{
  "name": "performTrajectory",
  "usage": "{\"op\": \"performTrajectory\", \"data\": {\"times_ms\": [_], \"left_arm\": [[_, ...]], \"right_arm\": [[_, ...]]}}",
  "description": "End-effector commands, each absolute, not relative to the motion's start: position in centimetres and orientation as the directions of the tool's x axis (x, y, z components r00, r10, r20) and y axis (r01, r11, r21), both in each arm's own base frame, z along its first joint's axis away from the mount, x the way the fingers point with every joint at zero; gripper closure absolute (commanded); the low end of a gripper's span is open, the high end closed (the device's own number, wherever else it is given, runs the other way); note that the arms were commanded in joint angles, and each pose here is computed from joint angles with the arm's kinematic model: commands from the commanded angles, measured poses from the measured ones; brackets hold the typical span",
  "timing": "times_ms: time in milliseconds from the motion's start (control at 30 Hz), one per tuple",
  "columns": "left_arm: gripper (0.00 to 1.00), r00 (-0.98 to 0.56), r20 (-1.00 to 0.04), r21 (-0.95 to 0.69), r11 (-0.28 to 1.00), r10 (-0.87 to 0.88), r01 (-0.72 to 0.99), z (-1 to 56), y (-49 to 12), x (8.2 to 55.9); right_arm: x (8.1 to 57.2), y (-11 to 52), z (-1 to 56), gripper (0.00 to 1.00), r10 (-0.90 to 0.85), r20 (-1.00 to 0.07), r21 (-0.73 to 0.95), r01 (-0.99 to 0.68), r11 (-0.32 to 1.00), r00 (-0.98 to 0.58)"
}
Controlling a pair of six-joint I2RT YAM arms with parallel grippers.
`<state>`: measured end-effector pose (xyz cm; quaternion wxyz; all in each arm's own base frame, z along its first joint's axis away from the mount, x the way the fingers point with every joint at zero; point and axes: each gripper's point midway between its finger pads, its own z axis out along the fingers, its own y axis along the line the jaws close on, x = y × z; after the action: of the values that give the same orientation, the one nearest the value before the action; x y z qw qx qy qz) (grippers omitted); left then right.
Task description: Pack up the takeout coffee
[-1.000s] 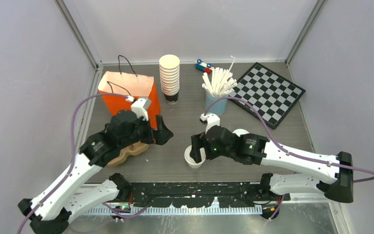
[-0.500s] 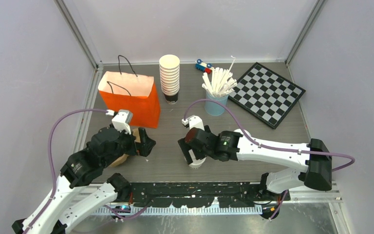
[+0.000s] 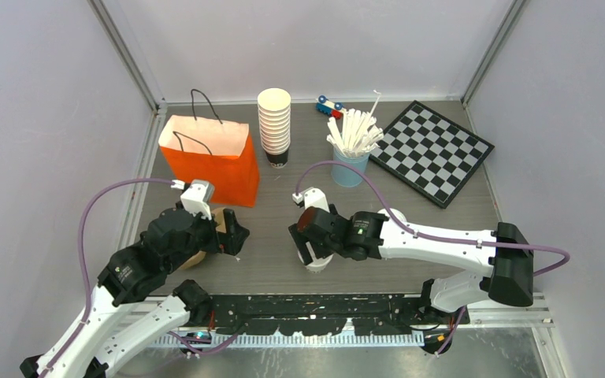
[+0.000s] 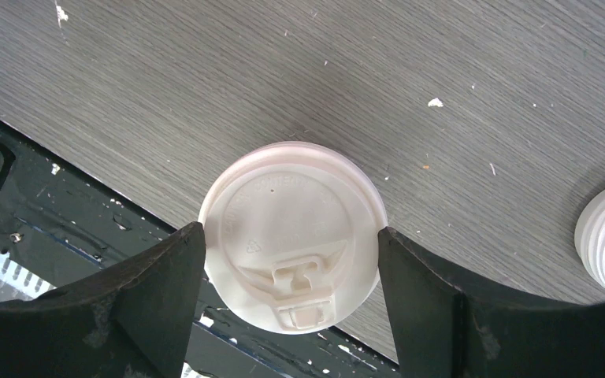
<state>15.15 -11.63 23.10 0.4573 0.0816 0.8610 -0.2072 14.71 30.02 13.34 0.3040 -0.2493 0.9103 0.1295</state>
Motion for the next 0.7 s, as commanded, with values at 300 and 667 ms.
{"op": "performTrajectory", "data": {"times_ms": [300,667], "left_arm": [[0.0,-0.545,-0.838,-0.26,0.907,-0.042,0.33,23.2,-11.3,15.5],[0.0,-0.546,-0.837,-0.256,0.909,-0.039,0.328,23.1,-11.2,15.5]], "right_arm": [[18.5,25.5,15.1,0.25,-0.229,-0.686,0.073,-0.378,0.923,-0.691],[19.0,24.4,18.3,0.14,-0.085,-0.706,0.268,-0.376,0.887,-0.703]]}}
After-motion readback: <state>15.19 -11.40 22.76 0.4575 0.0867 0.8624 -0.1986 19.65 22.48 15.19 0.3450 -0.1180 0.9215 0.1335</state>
